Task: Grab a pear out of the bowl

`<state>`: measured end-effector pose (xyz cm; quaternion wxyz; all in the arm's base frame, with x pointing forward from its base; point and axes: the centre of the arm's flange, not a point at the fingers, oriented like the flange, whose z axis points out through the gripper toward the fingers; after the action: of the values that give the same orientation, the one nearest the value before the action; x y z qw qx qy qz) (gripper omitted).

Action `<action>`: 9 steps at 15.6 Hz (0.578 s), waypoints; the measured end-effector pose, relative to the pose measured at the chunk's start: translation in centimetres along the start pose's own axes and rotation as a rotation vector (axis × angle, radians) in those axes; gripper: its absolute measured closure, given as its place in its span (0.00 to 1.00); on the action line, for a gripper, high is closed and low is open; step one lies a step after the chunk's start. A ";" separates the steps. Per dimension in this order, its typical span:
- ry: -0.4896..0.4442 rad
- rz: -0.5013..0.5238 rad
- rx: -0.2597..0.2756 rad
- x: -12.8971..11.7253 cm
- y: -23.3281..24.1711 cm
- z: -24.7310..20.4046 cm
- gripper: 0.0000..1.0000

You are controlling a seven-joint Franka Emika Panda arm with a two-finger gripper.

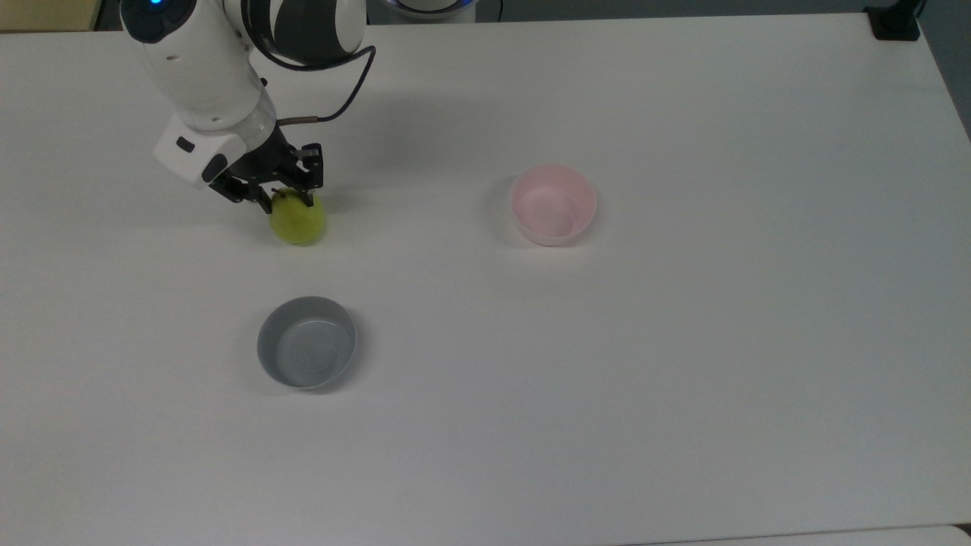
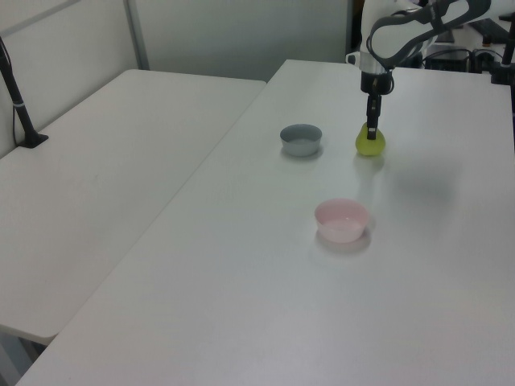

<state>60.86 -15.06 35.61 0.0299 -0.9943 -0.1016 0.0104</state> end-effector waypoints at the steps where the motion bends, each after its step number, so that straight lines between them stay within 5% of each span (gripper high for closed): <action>1: 0.001 0.002 0.001 0.0 0.0 0.0 0.48; 3: 0.002 0.011 0.001 -0.2 0.5 -0.1 0.40; 7: 0.022 0.044 -0.006 -0.4 1.2 -1.2 0.02; 9: 0.050 0.071 -0.017 -0.2 1.1 -3.0 0.00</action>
<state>60.95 -16.40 38.49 0.0237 -0.9975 -0.0656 -0.0144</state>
